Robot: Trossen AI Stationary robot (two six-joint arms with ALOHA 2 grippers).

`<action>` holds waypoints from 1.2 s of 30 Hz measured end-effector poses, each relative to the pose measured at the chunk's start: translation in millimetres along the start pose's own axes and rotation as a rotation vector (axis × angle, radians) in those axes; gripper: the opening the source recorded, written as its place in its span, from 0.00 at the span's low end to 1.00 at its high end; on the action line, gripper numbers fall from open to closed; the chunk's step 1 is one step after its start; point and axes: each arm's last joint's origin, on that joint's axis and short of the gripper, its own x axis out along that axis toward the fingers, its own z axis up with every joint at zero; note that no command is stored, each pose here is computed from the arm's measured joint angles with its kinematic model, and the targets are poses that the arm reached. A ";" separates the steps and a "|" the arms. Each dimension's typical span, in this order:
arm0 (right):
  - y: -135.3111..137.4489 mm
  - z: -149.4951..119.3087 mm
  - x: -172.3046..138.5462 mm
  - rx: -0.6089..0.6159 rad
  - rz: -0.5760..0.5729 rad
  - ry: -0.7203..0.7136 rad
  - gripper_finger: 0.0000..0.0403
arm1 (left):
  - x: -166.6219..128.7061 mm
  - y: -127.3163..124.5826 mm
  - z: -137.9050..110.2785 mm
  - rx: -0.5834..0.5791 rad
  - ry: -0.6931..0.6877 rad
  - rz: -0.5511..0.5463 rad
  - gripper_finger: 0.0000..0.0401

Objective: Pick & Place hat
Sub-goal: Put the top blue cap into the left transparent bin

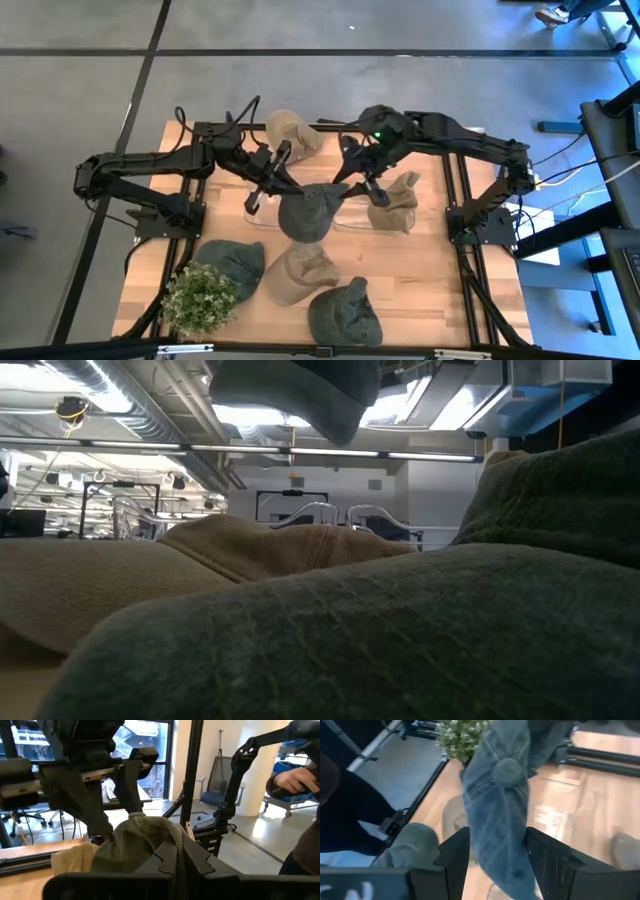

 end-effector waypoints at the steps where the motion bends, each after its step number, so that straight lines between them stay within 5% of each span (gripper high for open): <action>1: -0.8 -0.4 2.7 0.003 0.021 0.001 0.48 | 0.0 0.1 0.0 0.000 0.000 0.001 0.01; 9: 1.8 -3.5 7.5 0.047 0.147 0.012 0.48 | -5.5 10.2 0.3 0.000 -0.002 0.070 0.01; 19: 15.8 2.4 15.2 0.086 0.137 0.011 0.48 | -15.6 26.4 0.9 -0.001 -0.007 0.194 0.01; 23: 15.9 2.1 18.5 0.157 -0.073 0.056 0.47 | -16.6 27.8 1.4 -0.006 -0.012 0.203 0.01; 26: 14.2 1.4 19.0 0.166 -0.207 0.078 0.41 | -16.2 27.2 1.7 -0.012 -0.015 0.199 0.01; 34: 14.1 1.5 19.0 0.160 -0.215 0.079 0.05 | -15.1 25.6 1.3 -0.017 -0.012 0.187 0.01; 36: 13.9 1.5 19.1 0.163 -0.216 0.079 0.03 | -15.2 25.9 1.2 -0.018 -0.011 0.191 0.01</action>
